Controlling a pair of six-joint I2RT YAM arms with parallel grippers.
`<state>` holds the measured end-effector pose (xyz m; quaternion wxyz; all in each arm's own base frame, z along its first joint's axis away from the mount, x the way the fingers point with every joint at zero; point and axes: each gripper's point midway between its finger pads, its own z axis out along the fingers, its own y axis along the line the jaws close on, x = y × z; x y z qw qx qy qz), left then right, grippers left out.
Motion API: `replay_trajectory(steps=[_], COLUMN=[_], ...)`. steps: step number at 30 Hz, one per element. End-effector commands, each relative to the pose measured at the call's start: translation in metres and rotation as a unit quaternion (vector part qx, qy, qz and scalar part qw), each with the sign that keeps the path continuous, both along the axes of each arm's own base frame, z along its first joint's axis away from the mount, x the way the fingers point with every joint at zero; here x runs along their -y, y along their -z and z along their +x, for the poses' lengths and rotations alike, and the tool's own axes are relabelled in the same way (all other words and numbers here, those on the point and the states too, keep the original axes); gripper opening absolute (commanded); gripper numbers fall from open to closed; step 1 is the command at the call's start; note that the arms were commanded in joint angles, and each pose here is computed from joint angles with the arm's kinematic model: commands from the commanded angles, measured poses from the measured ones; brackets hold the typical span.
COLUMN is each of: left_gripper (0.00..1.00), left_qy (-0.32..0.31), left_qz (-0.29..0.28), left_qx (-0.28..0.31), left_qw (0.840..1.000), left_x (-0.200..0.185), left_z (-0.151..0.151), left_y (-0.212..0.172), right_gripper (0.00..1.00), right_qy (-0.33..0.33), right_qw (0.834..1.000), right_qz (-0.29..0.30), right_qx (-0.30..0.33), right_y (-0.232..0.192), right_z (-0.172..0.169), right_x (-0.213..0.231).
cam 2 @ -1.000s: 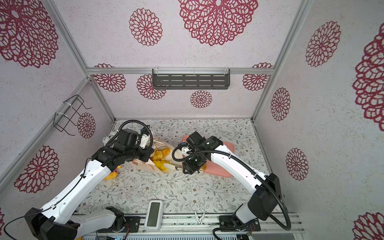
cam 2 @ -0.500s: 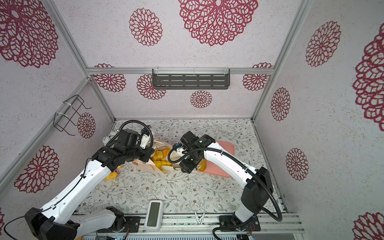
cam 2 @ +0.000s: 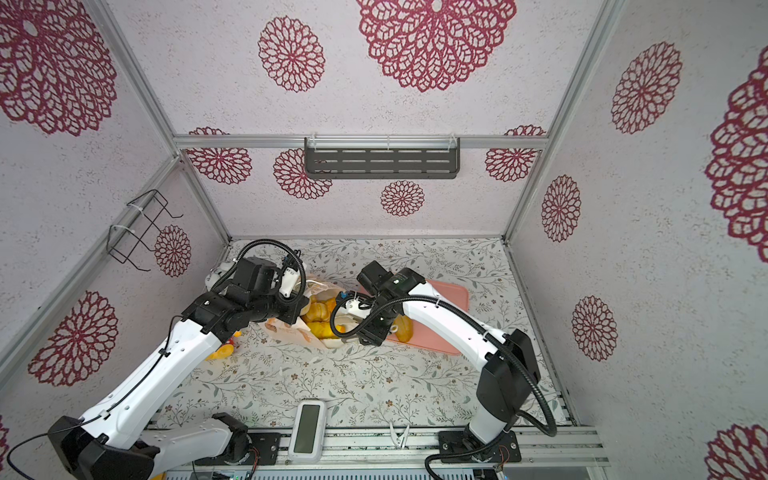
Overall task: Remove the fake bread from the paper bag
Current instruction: 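Pinch the yellow striped bread with the tongs and lift it out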
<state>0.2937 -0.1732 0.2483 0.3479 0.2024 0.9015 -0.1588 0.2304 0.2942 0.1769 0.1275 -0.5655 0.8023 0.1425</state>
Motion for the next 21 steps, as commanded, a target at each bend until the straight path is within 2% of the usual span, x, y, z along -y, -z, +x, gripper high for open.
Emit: replay_trajectory(steps=[1,5,10,13,21], left_gripper=[0.00,0.00,0.00,0.00,0.00], left_qy=[0.023,0.023,0.023,0.021,-0.003], left_qz=[-0.020,-0.020,-0.020,-0.018,-0.002], left_qx=[0.021,0.017,0.021,0.022,0.024], left_qw=[0.999,0.999,0.999,0.999,1.000], left_x=[0.012,0.012,0.011,0.011,0.003], left_z=[0.000,-0.001,-0.001,-0.001,0.004], left_y=[-0.018,-0.017,-0.018,-0.017,-0.013], right_gripper=[0.64,0.62,0.58,0.52,0.30], right_qy=[-0.020,-0.012,0.025,0.035,0.057], right_qw=[1.000,1.000,0.998,0.997,0.996], right_qz=[-0.006,-0.021,-0.053,-0.062,-0.032], right_qx=[0.004,0.000,0.032,0.037,0.055], right_y=[-0.001,0.008,0.018,0.022,0.007], right_z=[0.006,0.013,0.033,0.037,0.036], right_x=[-0.007,-0.010,-0.004,-0.002,-0.002])
